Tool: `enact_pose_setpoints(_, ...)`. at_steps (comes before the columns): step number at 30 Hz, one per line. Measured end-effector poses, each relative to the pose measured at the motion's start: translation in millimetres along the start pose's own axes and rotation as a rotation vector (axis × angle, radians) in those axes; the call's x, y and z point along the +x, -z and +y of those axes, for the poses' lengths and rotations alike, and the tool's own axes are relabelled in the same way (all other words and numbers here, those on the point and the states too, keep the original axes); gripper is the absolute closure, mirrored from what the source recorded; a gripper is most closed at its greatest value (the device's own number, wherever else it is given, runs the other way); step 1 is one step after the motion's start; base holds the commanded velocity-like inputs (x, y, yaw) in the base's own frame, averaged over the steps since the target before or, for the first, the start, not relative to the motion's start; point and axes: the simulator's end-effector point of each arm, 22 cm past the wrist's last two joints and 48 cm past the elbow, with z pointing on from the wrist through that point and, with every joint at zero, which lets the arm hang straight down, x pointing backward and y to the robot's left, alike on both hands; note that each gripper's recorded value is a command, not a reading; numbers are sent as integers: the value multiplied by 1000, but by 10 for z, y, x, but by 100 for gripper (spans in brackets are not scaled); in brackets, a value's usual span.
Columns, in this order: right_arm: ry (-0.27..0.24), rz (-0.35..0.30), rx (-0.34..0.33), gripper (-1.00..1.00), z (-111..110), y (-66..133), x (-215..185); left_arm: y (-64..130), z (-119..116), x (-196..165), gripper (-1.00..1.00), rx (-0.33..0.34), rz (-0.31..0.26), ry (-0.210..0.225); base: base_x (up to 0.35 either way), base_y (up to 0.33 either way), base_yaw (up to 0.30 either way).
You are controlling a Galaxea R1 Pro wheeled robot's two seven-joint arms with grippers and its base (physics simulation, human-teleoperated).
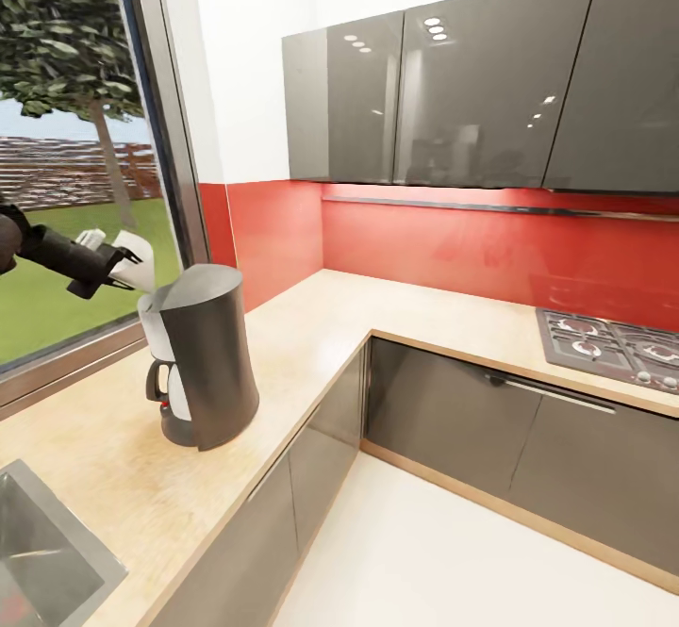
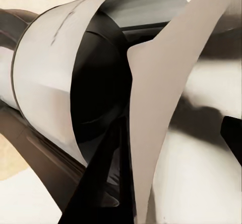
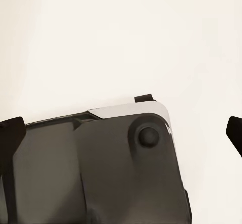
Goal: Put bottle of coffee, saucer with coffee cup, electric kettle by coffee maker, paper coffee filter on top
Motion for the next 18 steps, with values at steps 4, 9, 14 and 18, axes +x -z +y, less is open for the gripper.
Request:
enact_pose_setpoints(4,0,0,0,-100,-3,1,0,-6,6,7,100,-2,2,-1,41,0,0)
enact_pose_setpoints(9,0,0,0,-100,-2,0,0,-35,2,38,100,-4,9,-4,85,0,0)
enact_pose_setpoints(14,0,0,0,-100,-1,0,0,-55,4,62,100,-6,16,-8,12,0,0)
enact_pose_setpoints(18,0,1,0,-100,1,0,2,-141,110,85,100,-26,23,-3,0,0,0)
